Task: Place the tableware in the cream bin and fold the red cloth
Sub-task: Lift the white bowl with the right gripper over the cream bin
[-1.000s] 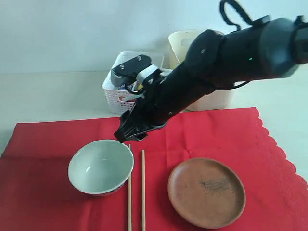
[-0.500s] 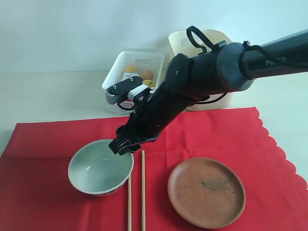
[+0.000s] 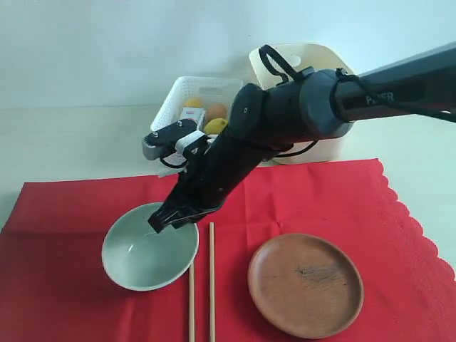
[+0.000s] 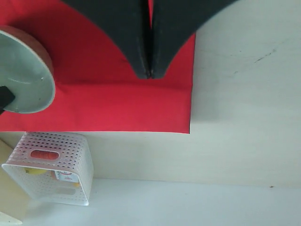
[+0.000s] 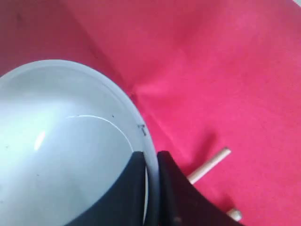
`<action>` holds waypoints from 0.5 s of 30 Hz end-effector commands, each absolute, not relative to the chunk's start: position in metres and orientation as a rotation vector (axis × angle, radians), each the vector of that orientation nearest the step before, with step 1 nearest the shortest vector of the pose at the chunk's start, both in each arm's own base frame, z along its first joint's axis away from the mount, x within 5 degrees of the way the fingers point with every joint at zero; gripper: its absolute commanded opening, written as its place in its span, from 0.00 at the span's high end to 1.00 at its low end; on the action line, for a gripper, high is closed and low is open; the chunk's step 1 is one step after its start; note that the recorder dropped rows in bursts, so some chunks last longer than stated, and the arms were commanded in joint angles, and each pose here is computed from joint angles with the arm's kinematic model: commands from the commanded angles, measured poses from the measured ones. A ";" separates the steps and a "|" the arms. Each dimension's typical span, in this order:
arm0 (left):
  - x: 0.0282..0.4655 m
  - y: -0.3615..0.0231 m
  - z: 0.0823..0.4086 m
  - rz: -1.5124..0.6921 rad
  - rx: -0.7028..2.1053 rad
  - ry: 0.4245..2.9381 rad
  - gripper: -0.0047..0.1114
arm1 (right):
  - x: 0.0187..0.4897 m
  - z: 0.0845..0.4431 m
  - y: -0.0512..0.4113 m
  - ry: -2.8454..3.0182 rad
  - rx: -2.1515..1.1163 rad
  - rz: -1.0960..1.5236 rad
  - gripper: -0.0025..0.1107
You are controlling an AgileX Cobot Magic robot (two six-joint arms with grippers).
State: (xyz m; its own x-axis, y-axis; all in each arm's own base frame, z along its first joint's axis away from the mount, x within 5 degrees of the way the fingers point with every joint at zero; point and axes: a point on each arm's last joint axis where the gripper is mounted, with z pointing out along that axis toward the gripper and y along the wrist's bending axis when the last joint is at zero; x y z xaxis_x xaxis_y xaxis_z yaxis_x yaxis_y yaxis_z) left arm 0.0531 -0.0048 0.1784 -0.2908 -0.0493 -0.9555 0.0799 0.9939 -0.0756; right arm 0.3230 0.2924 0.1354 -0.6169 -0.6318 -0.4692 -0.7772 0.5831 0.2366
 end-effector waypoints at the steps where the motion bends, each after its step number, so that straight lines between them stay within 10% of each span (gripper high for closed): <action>1: 0.053 -0.005 0.181 -0.143 0.021 1.842 0.96 | 0.321 0.179 0.293 2.371 -1.108 0.644 0.98; 15: 0.053 -0.005 0.181 -0.143 0.021 1.842 0.96 | 0.299 0.352 0.219 2.071 -0.796 0.661 0.98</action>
